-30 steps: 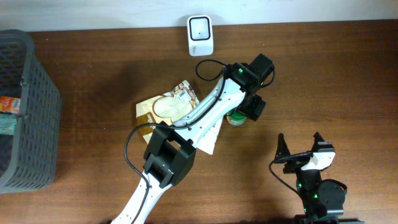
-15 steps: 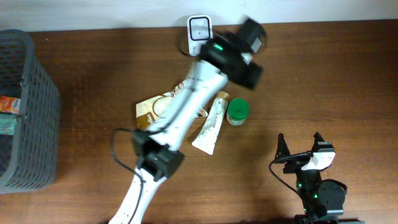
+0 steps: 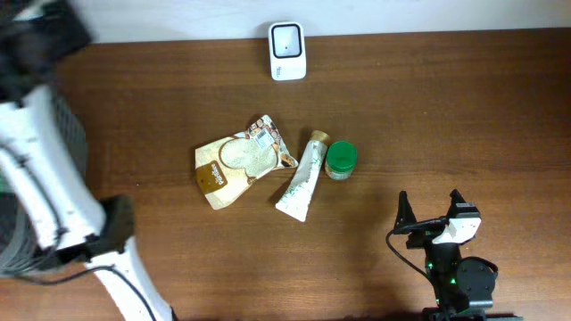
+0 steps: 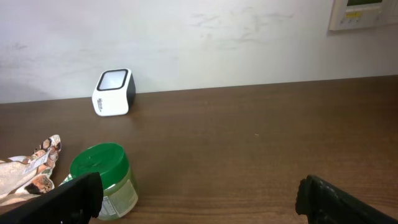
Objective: Scan the item barcode
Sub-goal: 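Carry the jar past the scanner and set it right of the tube, then reach the left gripper into the basket and grasp the green wipes pack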
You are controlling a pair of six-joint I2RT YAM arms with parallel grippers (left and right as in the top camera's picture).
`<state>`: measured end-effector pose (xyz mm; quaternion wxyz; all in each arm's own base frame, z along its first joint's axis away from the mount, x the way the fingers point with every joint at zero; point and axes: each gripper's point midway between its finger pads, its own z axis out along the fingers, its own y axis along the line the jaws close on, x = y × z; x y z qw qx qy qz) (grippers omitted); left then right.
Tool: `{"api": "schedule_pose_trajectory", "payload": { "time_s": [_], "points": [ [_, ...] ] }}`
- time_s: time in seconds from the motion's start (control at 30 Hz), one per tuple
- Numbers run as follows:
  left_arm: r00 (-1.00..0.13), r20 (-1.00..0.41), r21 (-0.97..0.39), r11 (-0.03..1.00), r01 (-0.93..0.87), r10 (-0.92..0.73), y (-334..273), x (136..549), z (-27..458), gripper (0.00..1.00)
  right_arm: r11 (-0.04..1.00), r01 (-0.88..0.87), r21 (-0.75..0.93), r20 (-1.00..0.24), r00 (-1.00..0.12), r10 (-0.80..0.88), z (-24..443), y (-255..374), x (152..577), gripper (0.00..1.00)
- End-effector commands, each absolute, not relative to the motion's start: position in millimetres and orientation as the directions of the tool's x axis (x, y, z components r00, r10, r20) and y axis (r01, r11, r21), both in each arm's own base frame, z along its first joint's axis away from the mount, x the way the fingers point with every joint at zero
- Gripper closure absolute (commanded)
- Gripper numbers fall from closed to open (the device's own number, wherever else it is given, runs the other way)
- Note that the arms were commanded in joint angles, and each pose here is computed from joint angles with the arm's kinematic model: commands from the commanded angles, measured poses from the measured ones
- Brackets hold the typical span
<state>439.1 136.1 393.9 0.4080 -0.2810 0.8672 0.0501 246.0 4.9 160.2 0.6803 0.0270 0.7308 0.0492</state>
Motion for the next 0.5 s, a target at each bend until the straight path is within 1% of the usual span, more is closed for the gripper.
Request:
{"api": "schedule_pose_trajectory", "payload": {
  "time_s": [0.0, 0.1, 0.23, 0.3, 0.47],
  "points": [
    [-0.340, -0.659, -0.238, 0.614, -0.753, -0.672, 208, 404, 378, 0.05, 0.992, -0.040, 0.116, -0.991, -0.075, 0.113, 158, 8, 246, 0.02],
    [-0.307, -0.603, -0.209, 0.518, -0.830, -0.736, 253, 382, 354, 0.05, 0.992, -0.040, 0.116, -0.991, -0.075, 0.113, 158, 8, 246, 0.02],
    [-0.286, -0.510, -0.155, 0.414, -0.897, -0.811, 289, 356, 317, 0.06, 0.992, -0.040, 0.116, -0.991, -0.075, 0.113, 158, 8, 246, 0.02],
    [-0.282, -0.454, -0.119, 0.372, -0.921, -0.845, 303, 347, 292, 0.06, 0.992, -0.040, 0.116, -0.991, -0.075, 0.113, 158, 8, 246, 0.02],
    [-0.272, -0.358, -0.057, 0.311, -0.949, -0.893, 325, 333, 242, 0.06, 0.992, -0.040, 0.116, -0.991, -0.075, 0.113, 158, 8, 246, 0.02]
  ]
}}
